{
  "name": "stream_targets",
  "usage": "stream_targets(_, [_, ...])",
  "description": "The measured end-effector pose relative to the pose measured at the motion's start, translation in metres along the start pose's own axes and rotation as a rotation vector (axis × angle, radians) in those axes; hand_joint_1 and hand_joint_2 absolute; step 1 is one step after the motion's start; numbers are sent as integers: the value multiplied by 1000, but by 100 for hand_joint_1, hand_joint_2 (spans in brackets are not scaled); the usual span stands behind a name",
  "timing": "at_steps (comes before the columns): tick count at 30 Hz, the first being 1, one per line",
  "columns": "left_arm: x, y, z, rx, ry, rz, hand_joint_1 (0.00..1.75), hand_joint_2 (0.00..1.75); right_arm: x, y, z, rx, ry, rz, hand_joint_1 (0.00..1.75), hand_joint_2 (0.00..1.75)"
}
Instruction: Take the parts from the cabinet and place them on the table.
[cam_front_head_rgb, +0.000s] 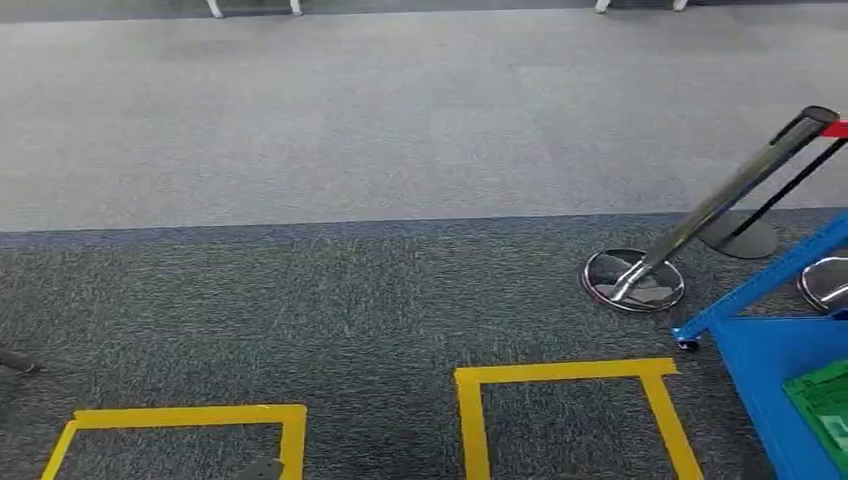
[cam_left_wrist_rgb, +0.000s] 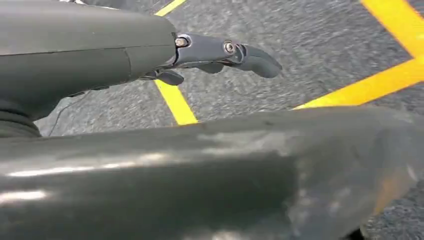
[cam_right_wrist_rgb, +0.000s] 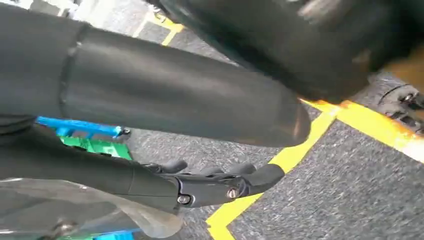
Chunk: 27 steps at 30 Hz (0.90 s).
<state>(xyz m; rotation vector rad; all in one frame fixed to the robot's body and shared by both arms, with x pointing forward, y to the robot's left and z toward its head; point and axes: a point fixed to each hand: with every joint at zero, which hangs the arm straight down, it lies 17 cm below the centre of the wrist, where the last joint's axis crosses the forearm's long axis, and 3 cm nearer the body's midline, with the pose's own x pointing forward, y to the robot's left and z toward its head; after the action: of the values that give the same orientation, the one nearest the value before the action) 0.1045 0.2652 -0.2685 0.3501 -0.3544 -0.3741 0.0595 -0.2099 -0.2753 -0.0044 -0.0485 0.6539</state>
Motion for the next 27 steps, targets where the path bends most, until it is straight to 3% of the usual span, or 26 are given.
stream_targets(27, [-5,4,0,18,23,43,0,0,-5,1,0,-1,25,6,0,0])
